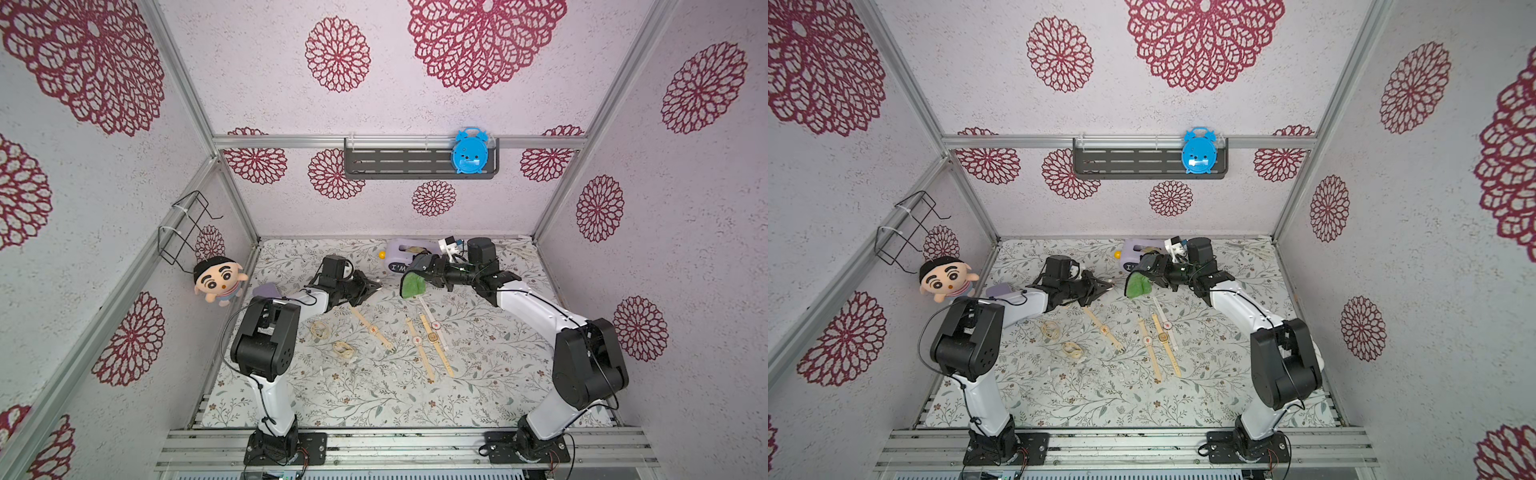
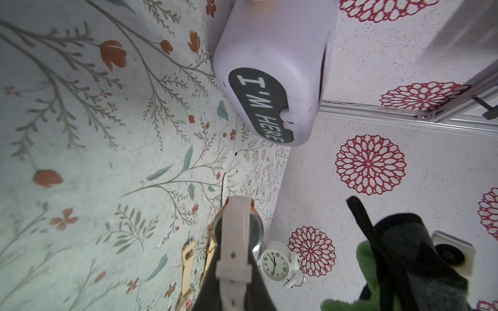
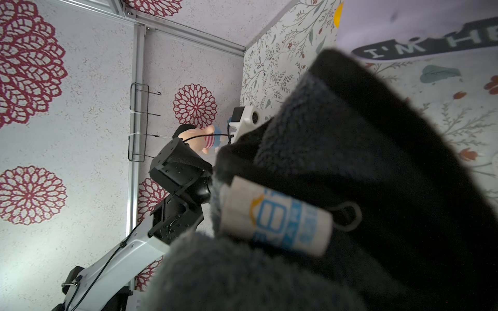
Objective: Wipe the watch dial
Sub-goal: Place the watch at the center of the board, then adjust the watch at the center of the board.
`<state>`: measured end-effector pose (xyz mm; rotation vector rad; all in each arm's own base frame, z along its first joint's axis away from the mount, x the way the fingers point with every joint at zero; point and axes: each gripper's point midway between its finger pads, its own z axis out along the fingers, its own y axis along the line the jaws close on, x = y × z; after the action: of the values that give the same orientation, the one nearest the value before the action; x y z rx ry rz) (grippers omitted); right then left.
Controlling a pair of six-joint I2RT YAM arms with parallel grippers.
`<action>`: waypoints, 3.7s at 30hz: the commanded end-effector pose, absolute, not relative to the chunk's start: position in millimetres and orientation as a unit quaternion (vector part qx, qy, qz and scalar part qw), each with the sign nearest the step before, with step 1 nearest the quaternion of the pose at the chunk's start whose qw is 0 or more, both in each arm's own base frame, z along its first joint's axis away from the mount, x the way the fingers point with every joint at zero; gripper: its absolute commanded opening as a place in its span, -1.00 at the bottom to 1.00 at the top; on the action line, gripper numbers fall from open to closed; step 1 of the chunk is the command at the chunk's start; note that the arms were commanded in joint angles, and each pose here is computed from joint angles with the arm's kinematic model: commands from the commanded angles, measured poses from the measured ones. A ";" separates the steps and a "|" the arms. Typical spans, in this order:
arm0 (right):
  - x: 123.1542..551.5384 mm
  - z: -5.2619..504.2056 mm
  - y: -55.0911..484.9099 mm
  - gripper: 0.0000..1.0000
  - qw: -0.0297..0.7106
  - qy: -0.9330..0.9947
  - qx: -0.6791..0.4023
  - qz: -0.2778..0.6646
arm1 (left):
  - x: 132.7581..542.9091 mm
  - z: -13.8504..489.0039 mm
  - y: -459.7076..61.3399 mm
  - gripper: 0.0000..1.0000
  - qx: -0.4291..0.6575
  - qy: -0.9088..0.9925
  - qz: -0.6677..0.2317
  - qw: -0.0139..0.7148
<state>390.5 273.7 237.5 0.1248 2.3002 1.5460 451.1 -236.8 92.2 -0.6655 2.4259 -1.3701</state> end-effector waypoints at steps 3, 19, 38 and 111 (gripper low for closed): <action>390.4 262.7 255.2 -1.00 0.225 0.809 0.037 0.541 | 462.5 55.5 -252.0 -1.00 -0.248 0.854 -0.439 0.127; 377.7 273.3 226.0 -1.00 0.253 0.813 0.060 0.521 | 454.6 -6.2 -257.0 -0.60 -0.277 0.878 -0.380 0.087; 370.8 272.6 221.9 -1.00 0.260 0.809 0.062 0.523 | 430.8 10.0 -249.6 0.44 -0.275 0.885 -0.367 0.081; 353.6 206.1 289.1 -1.00 0.186 0.856 0.007 0.481 | 413.4 24.5 -147.4 -1.00 -0.221 0.964 -0.103 0.106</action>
<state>348.5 281.0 180.2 0.1125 2.4811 1.3245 407.0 -147.0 23.3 -0.6574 2.8562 -0.2909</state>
